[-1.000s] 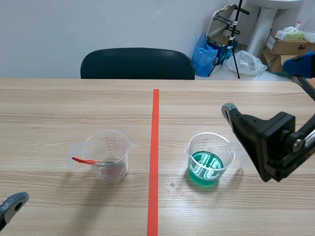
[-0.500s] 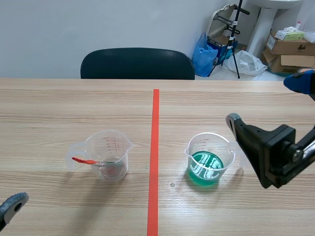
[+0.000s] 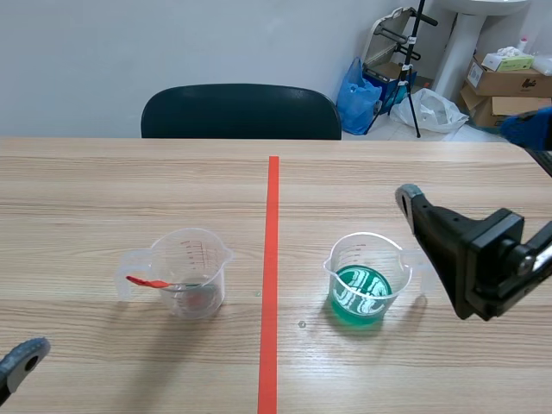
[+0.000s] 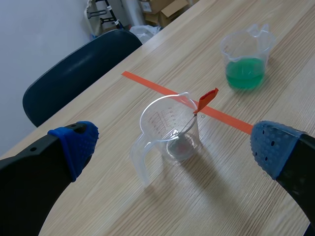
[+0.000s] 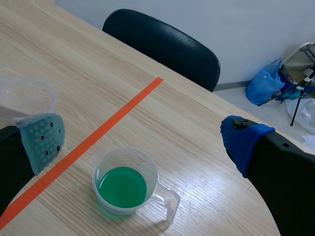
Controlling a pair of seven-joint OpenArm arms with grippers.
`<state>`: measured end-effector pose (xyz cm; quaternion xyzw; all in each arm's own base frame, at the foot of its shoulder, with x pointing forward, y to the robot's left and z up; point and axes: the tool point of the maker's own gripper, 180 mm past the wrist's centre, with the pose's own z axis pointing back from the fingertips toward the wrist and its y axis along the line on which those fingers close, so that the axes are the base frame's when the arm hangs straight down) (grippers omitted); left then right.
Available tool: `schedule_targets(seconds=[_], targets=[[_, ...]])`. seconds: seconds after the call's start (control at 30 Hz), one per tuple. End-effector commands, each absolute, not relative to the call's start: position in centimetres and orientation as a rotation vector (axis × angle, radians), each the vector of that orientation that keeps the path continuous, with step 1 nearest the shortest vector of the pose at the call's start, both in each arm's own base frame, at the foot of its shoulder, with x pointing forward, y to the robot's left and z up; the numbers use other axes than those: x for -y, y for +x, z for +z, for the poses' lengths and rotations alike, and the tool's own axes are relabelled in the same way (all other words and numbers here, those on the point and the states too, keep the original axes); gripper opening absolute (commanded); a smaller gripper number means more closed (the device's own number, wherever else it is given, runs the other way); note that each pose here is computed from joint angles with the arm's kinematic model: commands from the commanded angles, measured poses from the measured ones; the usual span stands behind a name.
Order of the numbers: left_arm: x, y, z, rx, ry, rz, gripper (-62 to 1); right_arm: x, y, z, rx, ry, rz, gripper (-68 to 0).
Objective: Do the redox reaction experiment
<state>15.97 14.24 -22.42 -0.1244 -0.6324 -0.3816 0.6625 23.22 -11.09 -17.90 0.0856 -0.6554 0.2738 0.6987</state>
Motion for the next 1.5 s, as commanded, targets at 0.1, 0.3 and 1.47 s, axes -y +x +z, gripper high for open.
schedule_targets(seconds=[0.1, 0.3, 1.47], targets=[[-14.2, 16.14, -21.95, 1.453, -0.282, -0.851, 1.4, 10.84, 23.36, -16.55, 1.512, 0.198, 0.612, 0.4], [-14.2, 16.14, -21.95, 1.453, -0.282, -0.851, 1.4, 10.84, 23.38, -16.54, 1.512, 0.197, 0.613, 0.4], [-14.2, 16.14, -21.93, 1.454, -0.283, -0.851, 1.4, 10.85, 23.54, -16.4, 1.517, 0.193, 0.615, 0.4]])
